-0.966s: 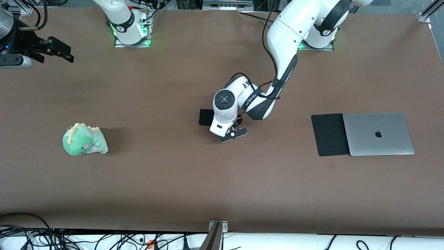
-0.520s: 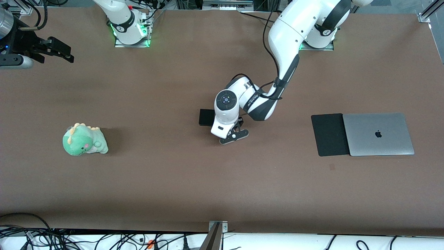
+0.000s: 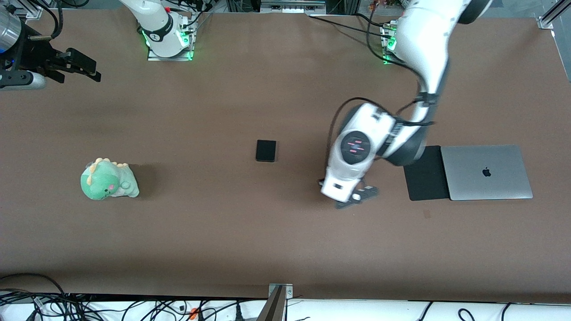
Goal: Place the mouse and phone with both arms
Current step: 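Lift the mouse and carry it to the black mousepad, then lower the mouse onto the mousepad while the right gripper reaches the phone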
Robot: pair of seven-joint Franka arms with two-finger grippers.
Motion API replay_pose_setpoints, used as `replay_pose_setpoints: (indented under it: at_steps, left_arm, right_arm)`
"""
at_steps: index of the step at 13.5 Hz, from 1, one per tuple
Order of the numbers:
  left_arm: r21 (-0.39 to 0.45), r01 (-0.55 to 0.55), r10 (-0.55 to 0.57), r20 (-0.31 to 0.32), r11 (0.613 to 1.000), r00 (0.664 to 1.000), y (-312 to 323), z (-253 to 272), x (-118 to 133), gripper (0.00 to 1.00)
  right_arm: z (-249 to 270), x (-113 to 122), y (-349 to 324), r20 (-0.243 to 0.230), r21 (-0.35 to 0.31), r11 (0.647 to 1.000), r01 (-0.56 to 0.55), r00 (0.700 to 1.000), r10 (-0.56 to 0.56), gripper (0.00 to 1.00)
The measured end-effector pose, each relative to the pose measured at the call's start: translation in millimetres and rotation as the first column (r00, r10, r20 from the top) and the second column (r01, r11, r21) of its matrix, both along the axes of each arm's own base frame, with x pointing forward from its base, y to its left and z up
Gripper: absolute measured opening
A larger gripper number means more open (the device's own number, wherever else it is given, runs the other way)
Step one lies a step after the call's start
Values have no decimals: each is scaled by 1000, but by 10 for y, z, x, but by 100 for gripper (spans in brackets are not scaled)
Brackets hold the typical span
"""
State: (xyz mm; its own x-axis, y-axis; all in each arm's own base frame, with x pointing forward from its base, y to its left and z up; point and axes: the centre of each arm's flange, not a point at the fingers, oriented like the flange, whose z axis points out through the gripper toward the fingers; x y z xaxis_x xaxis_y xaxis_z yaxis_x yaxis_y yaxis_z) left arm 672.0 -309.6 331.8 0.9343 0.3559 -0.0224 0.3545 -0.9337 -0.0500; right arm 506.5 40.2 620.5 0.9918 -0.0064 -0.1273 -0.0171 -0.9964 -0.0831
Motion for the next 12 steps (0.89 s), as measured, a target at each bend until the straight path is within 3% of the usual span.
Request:
replay_pose_setpoints:
  at_steps: [4, 7, 12]
  left_arm:
    - [-7, 105, -105, -23, 994, 994, 1227, 301, 153, 63]
    - [-16, 200, -201, -55, 980, 978, 1823, 174, 45, 63]
    - [-32, 297, -298, -23, 954, 954, 2564, -408, -227, 63]
  right_arm:
    - [-143, 113, 434, 18, 0, 1000, 14, 1000, -14, 100]
    - [-459, 251, 942, 21, 2, 999, 46, 999, -46, 100]
    - [-1284, 538, 1794, 31, -1, 991, 136, 990, -136, 100]
